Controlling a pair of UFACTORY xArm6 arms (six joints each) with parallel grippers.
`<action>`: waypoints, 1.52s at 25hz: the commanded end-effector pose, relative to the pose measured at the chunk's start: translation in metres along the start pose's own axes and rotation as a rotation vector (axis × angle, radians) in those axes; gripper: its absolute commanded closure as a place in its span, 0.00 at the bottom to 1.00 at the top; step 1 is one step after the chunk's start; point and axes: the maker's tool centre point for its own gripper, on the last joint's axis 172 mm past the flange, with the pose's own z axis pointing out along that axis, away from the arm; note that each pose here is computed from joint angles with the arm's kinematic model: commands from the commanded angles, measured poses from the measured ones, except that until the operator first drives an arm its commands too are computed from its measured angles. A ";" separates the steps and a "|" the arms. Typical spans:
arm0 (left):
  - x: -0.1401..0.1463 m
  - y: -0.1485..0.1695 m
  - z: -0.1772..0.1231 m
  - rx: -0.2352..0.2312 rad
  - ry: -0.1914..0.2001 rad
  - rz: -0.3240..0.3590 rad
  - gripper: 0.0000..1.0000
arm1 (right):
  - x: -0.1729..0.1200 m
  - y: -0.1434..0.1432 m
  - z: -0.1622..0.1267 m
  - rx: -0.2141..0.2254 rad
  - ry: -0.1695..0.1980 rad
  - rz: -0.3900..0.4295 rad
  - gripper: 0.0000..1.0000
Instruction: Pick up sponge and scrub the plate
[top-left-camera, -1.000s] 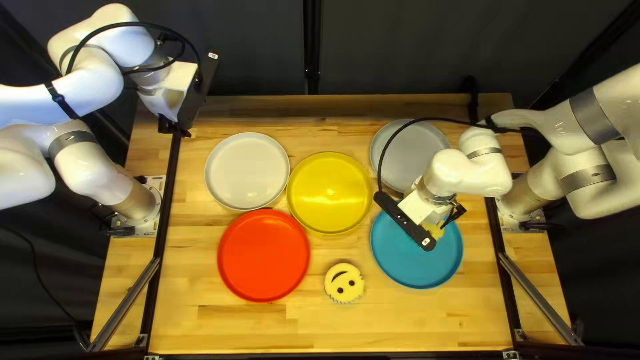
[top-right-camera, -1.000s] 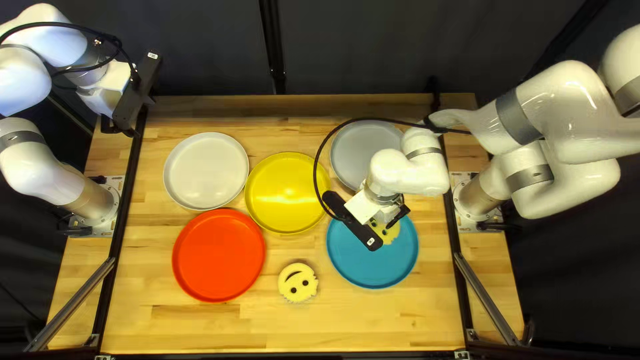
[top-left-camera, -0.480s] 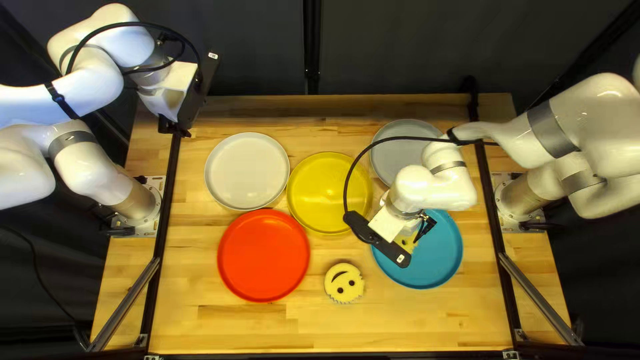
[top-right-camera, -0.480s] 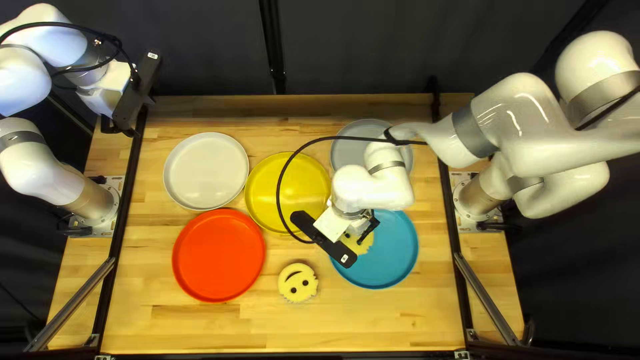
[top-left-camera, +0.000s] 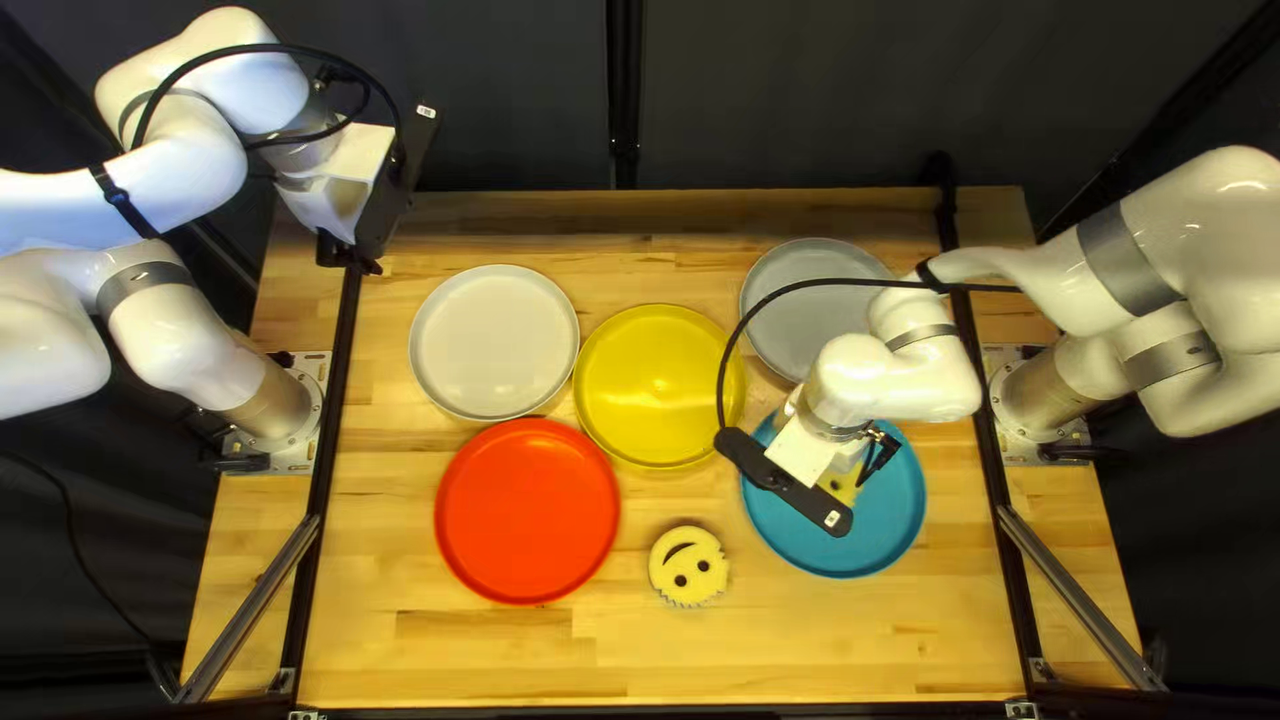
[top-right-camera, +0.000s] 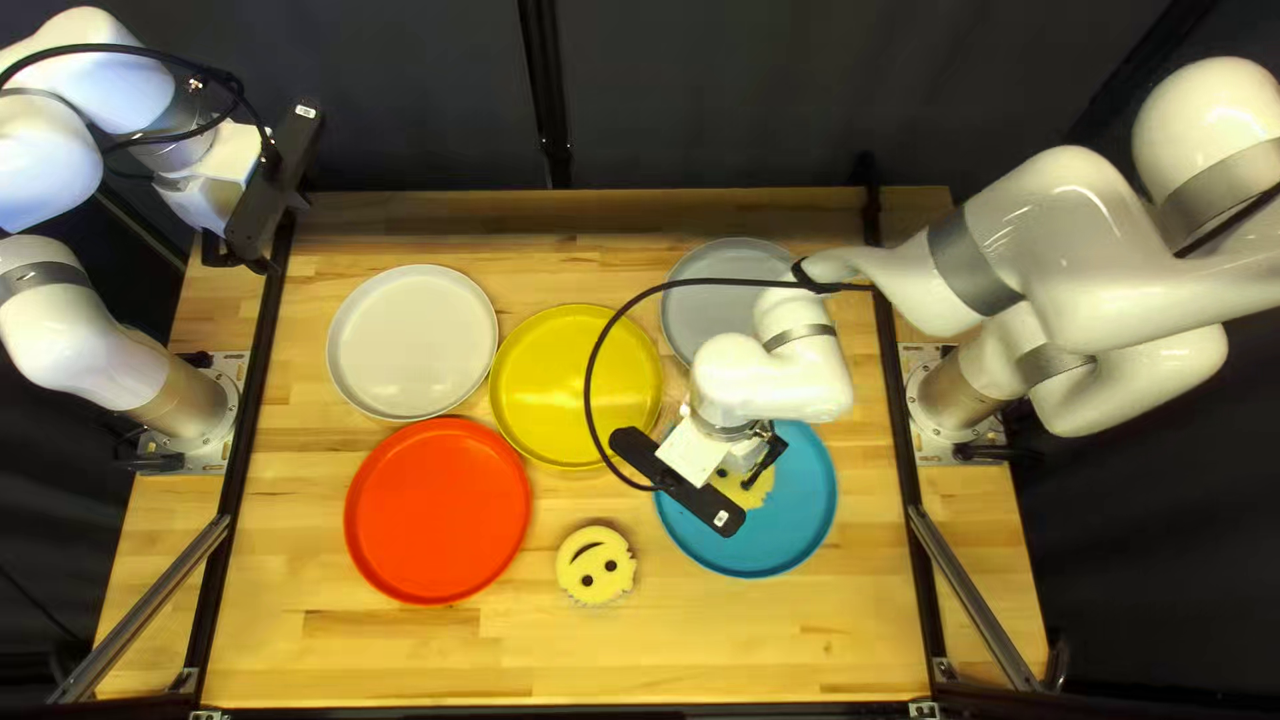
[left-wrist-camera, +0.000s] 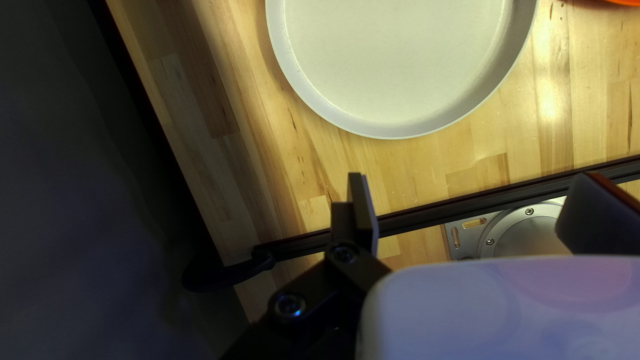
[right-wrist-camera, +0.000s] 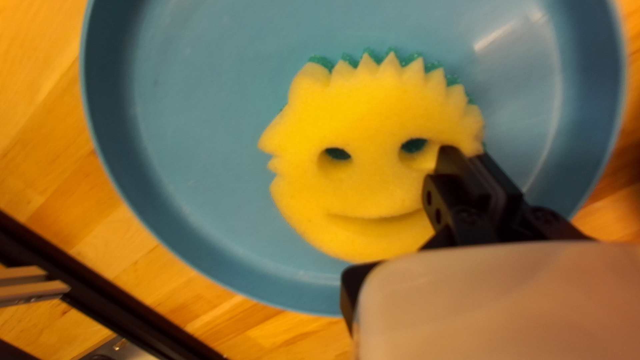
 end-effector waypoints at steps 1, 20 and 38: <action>0.000 0.000 0.000 0.000 0.000 0.000 0.00 | -0.003 -0.011 0.002 0.004 -0.005 0.015 1.00; 0.000 0.000 0.000 0.000 0.000 0.000 0.00 | 0.061 0.062 -0.006 -0.003 0.014 0.107 1.00; 0.000 0.000 0.000 0.000 0.000 0.000 0.00 | 0.032 -0.016 0.008 0.017 -0.016 0.153 1.00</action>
